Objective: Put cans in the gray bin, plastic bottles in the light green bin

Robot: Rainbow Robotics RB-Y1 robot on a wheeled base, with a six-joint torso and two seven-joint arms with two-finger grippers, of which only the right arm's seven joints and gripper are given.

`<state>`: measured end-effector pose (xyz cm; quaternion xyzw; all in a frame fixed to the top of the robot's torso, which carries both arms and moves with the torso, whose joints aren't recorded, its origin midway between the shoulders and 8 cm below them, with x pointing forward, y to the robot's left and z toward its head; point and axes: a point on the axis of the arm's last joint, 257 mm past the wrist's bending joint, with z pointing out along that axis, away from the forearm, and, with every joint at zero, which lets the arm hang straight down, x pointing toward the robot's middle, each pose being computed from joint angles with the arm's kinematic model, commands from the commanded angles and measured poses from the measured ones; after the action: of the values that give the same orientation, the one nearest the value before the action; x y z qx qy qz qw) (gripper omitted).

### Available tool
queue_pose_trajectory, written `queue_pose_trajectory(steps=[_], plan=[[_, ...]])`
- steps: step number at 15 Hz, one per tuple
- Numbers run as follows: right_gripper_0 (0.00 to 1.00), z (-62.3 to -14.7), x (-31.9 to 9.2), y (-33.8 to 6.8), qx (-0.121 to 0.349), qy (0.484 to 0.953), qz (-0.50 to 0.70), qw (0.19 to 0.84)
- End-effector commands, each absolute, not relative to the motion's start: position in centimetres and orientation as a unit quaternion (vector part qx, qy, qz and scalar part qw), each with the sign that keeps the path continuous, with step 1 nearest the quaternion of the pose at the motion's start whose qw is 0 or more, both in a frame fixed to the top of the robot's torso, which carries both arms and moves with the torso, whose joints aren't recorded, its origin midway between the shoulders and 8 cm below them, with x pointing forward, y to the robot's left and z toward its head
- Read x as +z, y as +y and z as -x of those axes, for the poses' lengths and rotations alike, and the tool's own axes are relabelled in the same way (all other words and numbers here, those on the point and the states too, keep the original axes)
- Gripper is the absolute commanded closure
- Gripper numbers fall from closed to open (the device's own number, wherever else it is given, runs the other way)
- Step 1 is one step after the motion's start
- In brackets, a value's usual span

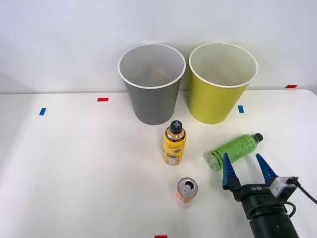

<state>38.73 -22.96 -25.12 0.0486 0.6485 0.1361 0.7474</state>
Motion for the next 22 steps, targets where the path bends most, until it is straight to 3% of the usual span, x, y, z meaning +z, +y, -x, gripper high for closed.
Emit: queue_pose_trajectory(steps=[1,13,18,22], plan=[[0.00,-38.2,-26.5,-22.7,0.132,0.640,-0.032,0.757],[0.00,-32.4,-28.6,-22.4,0.100,0.636,0.009,0.765],[0.00,-28.9,-28.0,-23.9,0.088,0.621,-0.001,0.778],[0.00,-25.1,-29.1,-25.5,0.064,0.636,-0.012,0.769]])
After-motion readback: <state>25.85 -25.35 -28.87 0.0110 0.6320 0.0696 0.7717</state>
